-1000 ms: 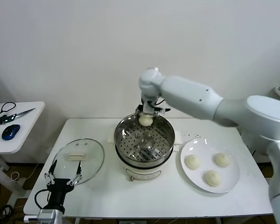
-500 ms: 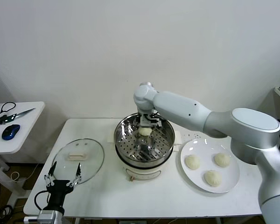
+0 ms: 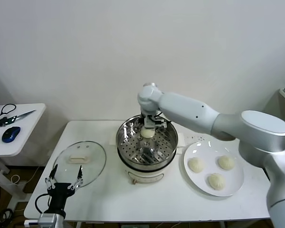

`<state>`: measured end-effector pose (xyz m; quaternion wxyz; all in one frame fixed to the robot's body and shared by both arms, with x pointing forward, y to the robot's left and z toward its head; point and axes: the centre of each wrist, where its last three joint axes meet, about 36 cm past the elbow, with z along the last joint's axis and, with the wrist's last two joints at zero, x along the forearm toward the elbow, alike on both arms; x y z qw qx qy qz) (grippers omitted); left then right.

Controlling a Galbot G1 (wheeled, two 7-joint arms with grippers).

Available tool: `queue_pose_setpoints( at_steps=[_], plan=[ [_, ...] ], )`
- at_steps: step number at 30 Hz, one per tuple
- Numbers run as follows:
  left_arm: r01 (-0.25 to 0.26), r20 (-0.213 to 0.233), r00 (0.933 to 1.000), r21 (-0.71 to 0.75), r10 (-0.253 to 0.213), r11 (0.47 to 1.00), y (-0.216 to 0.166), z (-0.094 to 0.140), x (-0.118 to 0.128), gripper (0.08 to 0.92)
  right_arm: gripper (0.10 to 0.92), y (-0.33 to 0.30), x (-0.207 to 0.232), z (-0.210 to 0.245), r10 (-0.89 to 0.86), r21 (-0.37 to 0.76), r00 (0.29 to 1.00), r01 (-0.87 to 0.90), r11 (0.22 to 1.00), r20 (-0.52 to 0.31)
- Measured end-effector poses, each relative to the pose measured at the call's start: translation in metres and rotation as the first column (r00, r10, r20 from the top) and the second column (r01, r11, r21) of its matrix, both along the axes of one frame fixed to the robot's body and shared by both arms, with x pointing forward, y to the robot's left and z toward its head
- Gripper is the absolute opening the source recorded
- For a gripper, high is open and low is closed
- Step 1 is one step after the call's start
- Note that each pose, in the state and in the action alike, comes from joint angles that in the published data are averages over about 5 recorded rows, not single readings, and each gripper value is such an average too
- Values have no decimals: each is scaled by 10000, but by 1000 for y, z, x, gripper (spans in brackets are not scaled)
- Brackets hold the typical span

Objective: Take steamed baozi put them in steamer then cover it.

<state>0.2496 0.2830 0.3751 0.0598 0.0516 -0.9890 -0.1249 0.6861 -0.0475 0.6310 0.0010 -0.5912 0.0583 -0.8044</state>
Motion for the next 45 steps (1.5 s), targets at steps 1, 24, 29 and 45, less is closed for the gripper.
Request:
queue_pose_setpoints(
  at_steps=[1,24,29,45],
  plan=[
    [10,3,10000,12,-10,10000,0,1,0,823,823,-8,1,7,-217,129,9998,217,9997,7],
    [218,73,9997,138,-219,9997,-7,5,1,823,823,-285,-36,-11,-8330,1696,3856,9227,3463,-3968],
    [213,37,9998,139,-214,9997,-7,3,1,823,823,-312,-54,-58,-8573,1145,2528,9675,2254,-4484],
    [163,-60,9999,203,-162,9997,-6,1,-1,823,823,-315,-70,-157,-8631,307,849,9963,803,-4979]
  ],
)
